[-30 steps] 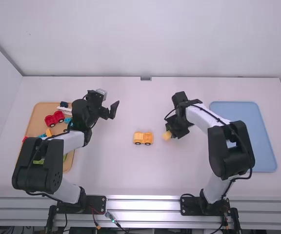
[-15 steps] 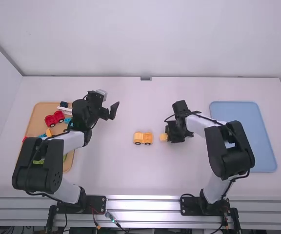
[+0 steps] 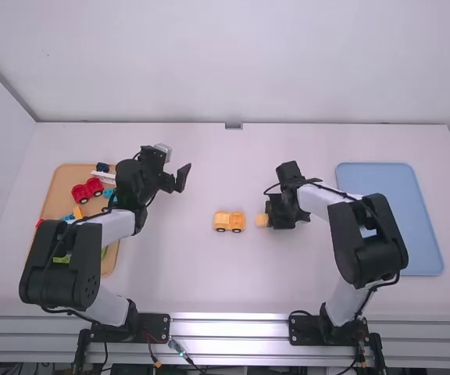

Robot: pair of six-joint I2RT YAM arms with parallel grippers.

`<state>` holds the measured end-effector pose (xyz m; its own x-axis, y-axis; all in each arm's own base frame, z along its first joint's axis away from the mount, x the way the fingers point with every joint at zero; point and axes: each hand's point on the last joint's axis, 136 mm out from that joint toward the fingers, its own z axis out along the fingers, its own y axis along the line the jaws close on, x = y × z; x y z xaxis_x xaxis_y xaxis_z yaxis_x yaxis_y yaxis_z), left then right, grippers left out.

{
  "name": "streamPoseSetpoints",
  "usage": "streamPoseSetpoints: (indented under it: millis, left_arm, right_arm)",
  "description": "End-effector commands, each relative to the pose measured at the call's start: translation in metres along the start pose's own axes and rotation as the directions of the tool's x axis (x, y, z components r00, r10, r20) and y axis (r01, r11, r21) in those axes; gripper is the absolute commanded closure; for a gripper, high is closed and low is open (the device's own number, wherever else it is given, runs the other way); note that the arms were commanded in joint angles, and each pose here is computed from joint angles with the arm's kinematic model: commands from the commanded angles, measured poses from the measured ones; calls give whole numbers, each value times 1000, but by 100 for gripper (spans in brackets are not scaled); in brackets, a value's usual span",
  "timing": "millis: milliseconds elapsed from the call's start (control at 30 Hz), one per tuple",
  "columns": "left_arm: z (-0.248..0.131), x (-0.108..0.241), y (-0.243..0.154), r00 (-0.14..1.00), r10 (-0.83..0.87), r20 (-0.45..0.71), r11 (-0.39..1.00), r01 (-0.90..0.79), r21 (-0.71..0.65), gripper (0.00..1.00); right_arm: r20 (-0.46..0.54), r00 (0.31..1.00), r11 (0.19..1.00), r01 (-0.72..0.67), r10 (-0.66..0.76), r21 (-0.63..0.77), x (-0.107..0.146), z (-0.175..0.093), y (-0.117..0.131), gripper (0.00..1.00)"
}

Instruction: Assemble lego blocks to make yellow taxi

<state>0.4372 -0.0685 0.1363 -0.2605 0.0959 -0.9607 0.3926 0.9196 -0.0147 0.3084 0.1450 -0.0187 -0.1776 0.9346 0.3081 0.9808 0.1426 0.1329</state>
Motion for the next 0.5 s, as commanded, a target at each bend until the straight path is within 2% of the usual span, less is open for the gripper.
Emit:
streamPoseSetpoints:
  millis: [0,133,167,300,333,467]
  left_arm:
    - [0,-8,1,1000,7,16,1000,-7,-5,1]
    - [0,-7,1,1000,7,16,1000,-7,-4,1]
    - [0,-7,1,1000,6,14,1000,-6,-5,1]
    - [0,-5,0,1000,4,8,1000,-4,-4,1]
    - [0,-5,0,1000,4,5,1000,-4,-4,1]
    - [0,-4,0,1000,2,3,1000,-2,-3,1]
  right_arm:
    - [15,1000,1000,-17,17,19,-6,4,-6,60]
    - [20,1000,1000,-12,11,23,-5,5,-8,54]
    - [19,1000,1000,-14,14,23,-5,4,-7,49]
    - [20,1000,1000,-14,13,23,-5,4,-8,5]
    - [21,1000,999,-15,14,32,-6,4,-10,1]
    - [9,1000,999,25,-25,32,-11,0,-7,1]
